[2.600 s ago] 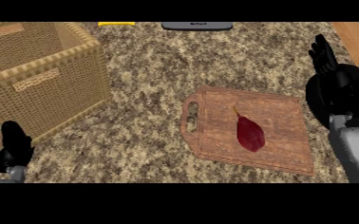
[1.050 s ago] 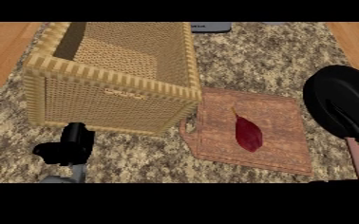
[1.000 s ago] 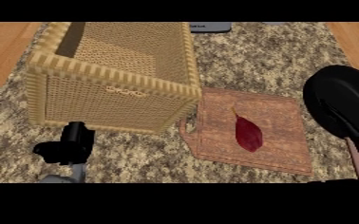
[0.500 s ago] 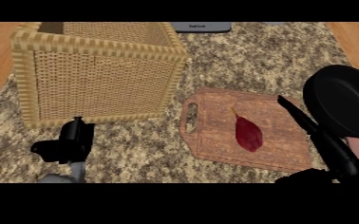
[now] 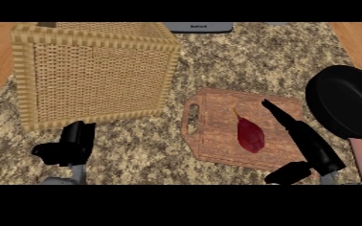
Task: Pick the pear from the cutting board and place it in the pot
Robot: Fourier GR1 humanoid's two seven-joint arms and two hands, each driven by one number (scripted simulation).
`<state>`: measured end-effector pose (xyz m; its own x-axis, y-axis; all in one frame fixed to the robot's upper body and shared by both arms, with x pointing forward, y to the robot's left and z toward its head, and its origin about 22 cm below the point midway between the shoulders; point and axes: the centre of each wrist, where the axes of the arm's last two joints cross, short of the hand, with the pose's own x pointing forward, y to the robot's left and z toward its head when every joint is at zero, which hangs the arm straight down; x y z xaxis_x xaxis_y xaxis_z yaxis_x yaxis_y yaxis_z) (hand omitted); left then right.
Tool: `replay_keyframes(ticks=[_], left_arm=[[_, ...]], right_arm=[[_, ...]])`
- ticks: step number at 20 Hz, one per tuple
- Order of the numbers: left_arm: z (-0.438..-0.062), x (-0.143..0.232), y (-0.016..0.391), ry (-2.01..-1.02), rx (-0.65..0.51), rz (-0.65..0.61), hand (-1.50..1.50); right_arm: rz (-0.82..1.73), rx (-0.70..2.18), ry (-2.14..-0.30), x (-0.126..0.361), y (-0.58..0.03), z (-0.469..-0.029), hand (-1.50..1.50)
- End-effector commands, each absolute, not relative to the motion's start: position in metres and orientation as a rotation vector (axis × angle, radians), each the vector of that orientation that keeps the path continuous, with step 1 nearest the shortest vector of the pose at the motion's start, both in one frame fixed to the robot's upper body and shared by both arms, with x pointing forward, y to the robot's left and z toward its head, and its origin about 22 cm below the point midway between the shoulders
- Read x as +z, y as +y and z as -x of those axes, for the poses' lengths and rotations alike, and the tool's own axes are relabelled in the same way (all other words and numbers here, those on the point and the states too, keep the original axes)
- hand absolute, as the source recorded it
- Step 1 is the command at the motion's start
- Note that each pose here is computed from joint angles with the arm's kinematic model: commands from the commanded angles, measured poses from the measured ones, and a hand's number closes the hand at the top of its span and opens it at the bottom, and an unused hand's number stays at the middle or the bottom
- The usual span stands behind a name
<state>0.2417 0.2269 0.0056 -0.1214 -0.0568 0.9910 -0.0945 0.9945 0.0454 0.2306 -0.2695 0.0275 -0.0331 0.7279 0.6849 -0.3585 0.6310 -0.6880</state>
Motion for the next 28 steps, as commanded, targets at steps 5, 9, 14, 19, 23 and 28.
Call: replay_keyframes(ticks=[5, 9, 14, 19, 23, 28], left_arm=[[-0.231, 0.003, 0.237, -1.688, 0.051, -0.090, 0.00], [-0.234, 0.001, 0.229, -1.708, 0.037, -0.120, 0.00], [-0.236, 0.007, 0.223, -1.698, 0.032, -0.100, 0.00], [-0.231, 0.012, 0.232, -1.694, 0.037, -0.097, 0.00], [-0.254, -0.003, 0.230, -1.707, 0.041, -0.120, 0.00], [-0.233, 0.019, 0.221, -1.690, 0.030, -0.098, 0.00]], right_arm=[[0.357, 0.919, -1.336, 0.004, -0.246, -0.233, -1.50], [0.357, 0.924, -1.322, -0.003, -0.252, -0.256, -1.50], [0.368, 0.921, -1.312, -0.003, -0.240, -0.244, -1.50], [0.366, 0.951, -1.348, -0.019, -0.239, -0.255, 1.50], [0.508, 0.896, -1.493, -0.030, -0.234, -0.242, 1.50], [0.522, 0.905, -1.512, -0.029, -0.249, -0.267, 1.50]])
